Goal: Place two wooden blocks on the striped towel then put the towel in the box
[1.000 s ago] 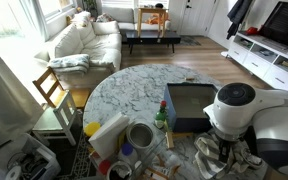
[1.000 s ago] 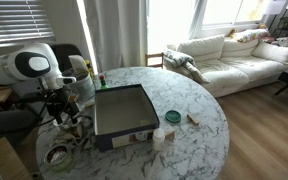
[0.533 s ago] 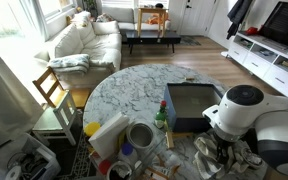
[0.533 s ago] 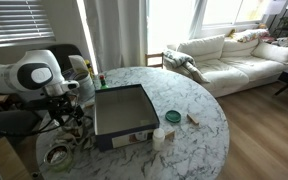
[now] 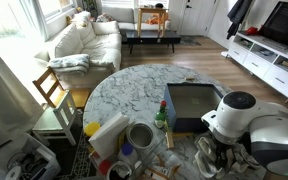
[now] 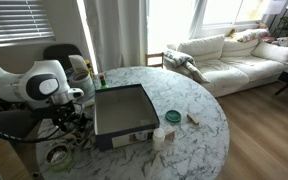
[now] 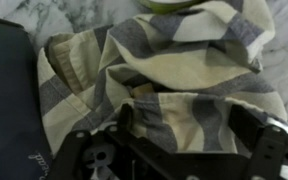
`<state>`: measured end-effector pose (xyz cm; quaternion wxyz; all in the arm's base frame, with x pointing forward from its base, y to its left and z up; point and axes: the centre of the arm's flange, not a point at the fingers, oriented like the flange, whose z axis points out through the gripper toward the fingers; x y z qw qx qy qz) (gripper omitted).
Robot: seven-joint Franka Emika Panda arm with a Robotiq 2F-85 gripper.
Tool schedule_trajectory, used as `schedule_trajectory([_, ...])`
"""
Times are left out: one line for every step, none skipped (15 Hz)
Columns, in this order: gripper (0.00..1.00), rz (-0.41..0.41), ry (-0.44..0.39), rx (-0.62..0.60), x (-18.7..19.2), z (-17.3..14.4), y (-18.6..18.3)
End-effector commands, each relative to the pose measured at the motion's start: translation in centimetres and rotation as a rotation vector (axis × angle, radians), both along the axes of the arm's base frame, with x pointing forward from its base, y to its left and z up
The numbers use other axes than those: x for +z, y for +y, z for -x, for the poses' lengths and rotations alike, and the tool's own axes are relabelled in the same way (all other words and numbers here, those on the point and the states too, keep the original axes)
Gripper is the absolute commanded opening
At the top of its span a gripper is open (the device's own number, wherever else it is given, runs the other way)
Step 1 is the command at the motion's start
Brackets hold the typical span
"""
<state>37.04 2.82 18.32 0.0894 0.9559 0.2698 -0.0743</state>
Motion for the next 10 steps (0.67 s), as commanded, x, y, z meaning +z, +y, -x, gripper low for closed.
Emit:
schedule_trajectory([1.00, 0.015, 0.041, 0.019, -2.1, 1.2, -0.9])
schedule_trajectory([1.00, 0.007, 0.037, 0.023, -2.5, 1.2, -0.7])
schedule_trajectory([1.00, 0.003, 0.026, 0.016, -3.1, 1.3, -0.4])
schedule_trajectory([1.00, 0.000, 0.020, 0.017, -3.6, 1.3, -0.1])
schedule_trajectory([1.00, -0.009, 0.014, 0.015, -4.1, 1.4, 0.3])
schedule_trajectory([0.98, -0.013, 0.010, 0.014, -4.3, 1.4, 0.5])
schedule_trajectory([0.74, -0.019, 0.010, 0.014, -4.4, 1.5, 0.6])
schedule_trajectory([0.74, -0.024, 0.014, 0.013, -4.5, 1.5, 0.7])
schedule_trajectory([0.70, -0.028, 0.019, 0.015, -4.5, 1.5, 0.8])
schedule_trajectory([0.63, -0.040, 0.023, 0.018, -4.5, 1.6, 1.0])
